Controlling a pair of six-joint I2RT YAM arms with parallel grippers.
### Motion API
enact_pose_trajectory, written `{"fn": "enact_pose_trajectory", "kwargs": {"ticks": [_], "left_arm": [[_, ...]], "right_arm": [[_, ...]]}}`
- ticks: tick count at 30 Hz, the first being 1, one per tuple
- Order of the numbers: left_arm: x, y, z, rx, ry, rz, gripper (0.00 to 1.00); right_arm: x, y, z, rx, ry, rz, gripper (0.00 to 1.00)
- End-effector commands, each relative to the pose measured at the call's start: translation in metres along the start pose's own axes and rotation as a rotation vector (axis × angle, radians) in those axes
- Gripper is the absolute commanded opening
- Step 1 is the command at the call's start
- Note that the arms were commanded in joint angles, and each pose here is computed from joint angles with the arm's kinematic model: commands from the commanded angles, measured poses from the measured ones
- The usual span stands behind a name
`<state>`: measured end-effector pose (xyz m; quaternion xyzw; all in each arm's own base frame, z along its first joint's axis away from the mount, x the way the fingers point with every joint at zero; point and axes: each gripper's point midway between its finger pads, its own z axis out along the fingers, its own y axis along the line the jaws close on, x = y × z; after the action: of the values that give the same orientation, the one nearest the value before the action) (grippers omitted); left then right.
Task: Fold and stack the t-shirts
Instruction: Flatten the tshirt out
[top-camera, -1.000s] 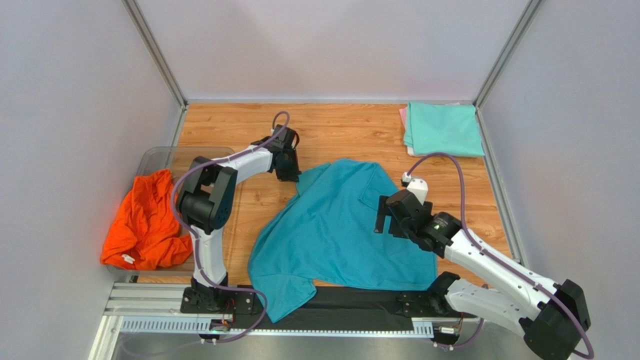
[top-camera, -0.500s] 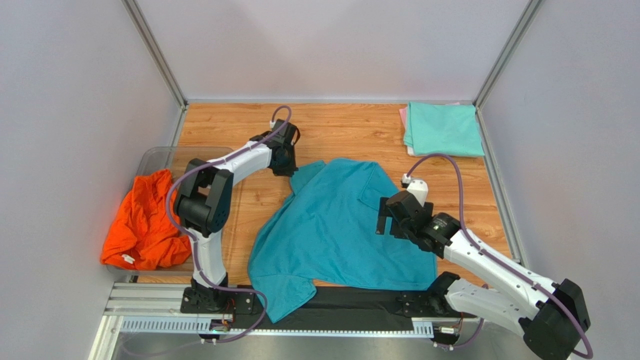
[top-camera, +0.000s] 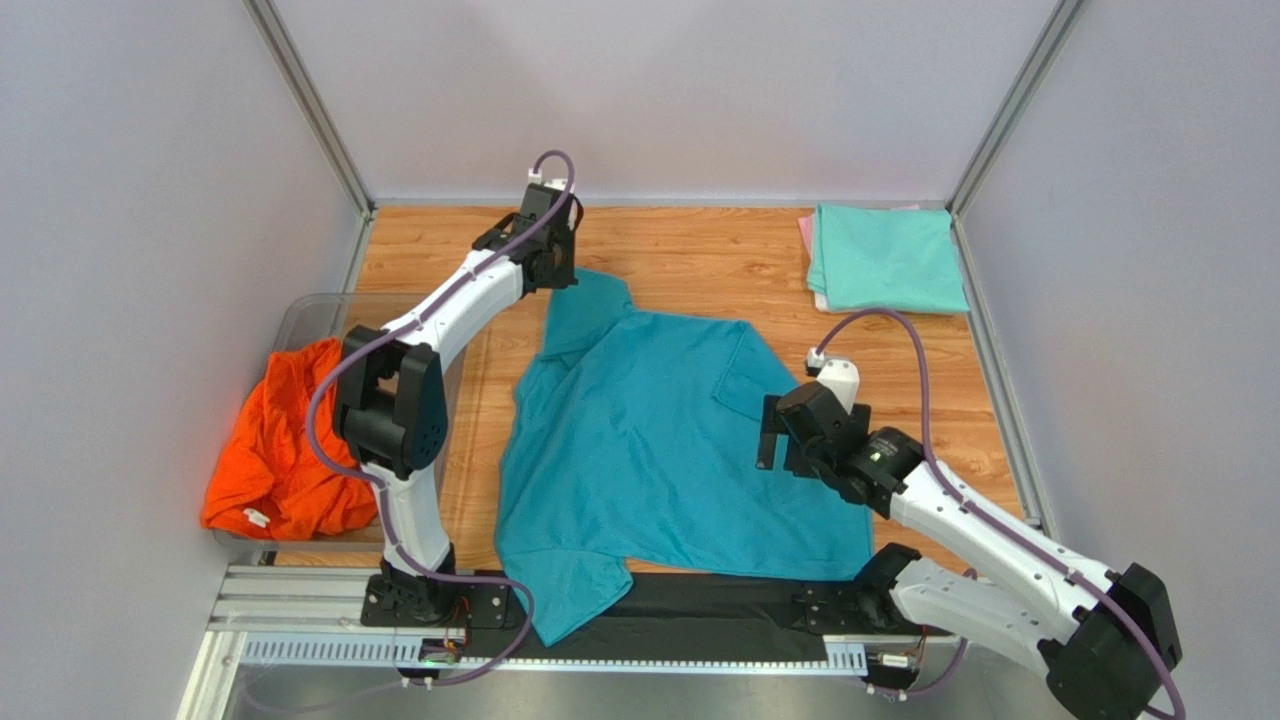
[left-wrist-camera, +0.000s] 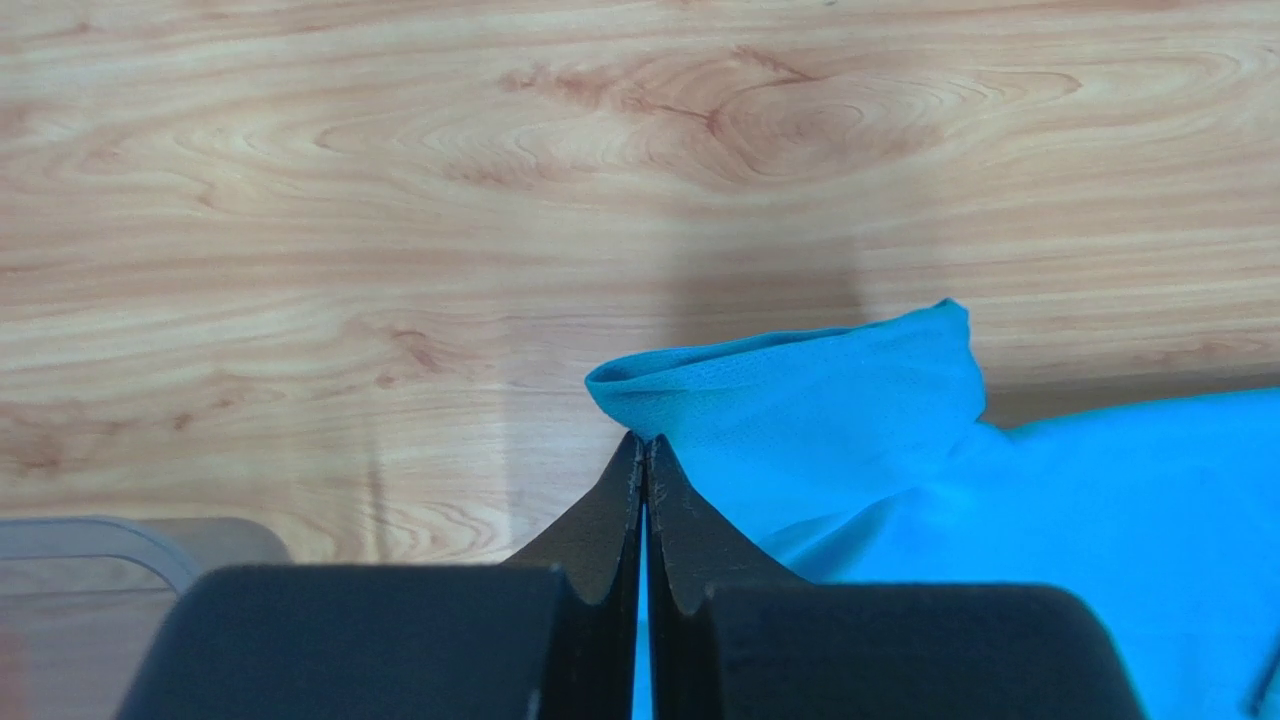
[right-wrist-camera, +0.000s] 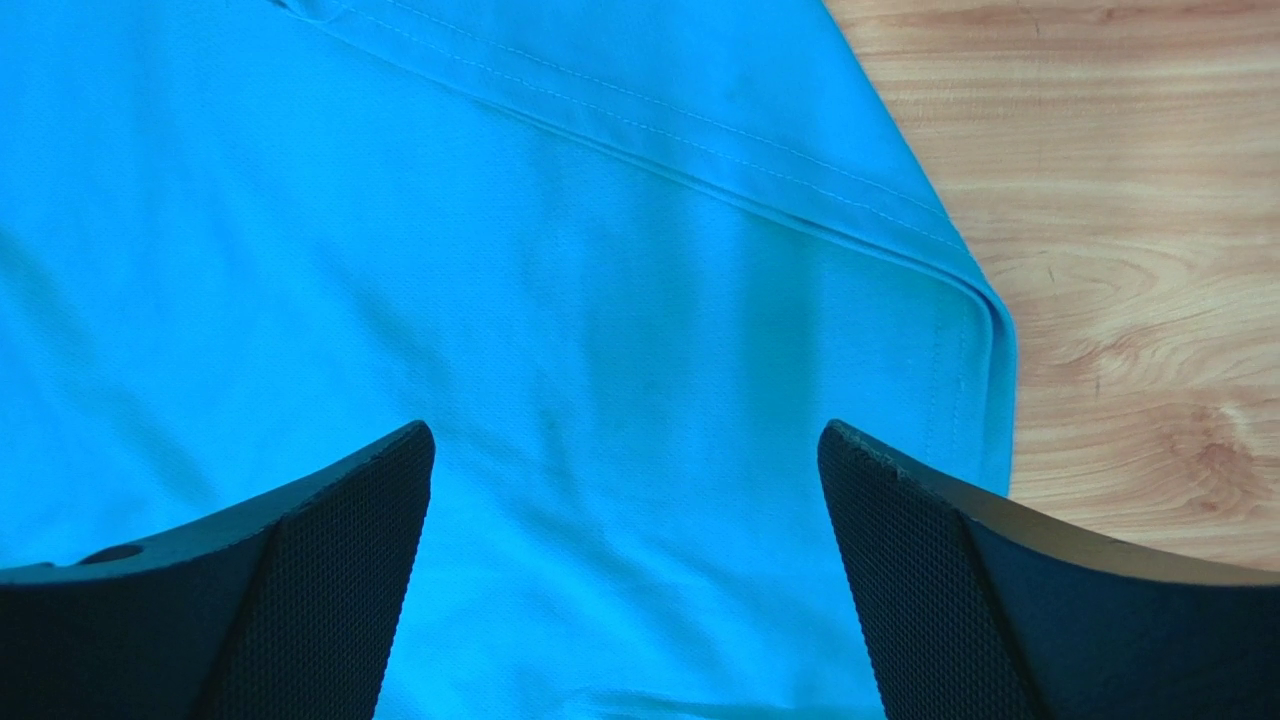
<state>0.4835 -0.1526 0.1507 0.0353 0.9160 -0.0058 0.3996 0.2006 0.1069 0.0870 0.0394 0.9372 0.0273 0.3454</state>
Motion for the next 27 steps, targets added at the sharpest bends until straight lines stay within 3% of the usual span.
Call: {"fn": "enact_pose_trajectory", "kwargs": {"ticks": [1,13,17,23,26,27], "left_arm": [[-0.006,0.014,0.008,-0.04,-0.004,0.086,0.0],[-0.015,0.021,0.052,-0.041,-0.009,0.139,0.0],[-0.017,0.032,0.069,-0.093,-0.021,0.132,0.0],[-0.028,0.033,0.098,-0.105,-0.042,0.164,0.0],[-0.032,0.035,0.108,-0.111,-0.027,0.143,0.04],[-0.026,0.037,0.115,-0.124,-0.008,0.137,0.11]], "right_arm": [[-0.023,0.013,0.001,-0.03,-0.055,-0.04,1.0],[-0.059,0.077,0.054,-0.064,0.007,-0.163,1.0],[-0.071,0.095,0.08,-0.058,0.049,-0.189,0.89],[-0.085,0.107,0.113,-0.058,0.104,-0.177,0.87],[-0.088,0.113,0.128,-0.08,0.137,-0.174,0.84],[-0.084,0.112,0.136,-0.075,0.159,-0.178,0.83]]}}
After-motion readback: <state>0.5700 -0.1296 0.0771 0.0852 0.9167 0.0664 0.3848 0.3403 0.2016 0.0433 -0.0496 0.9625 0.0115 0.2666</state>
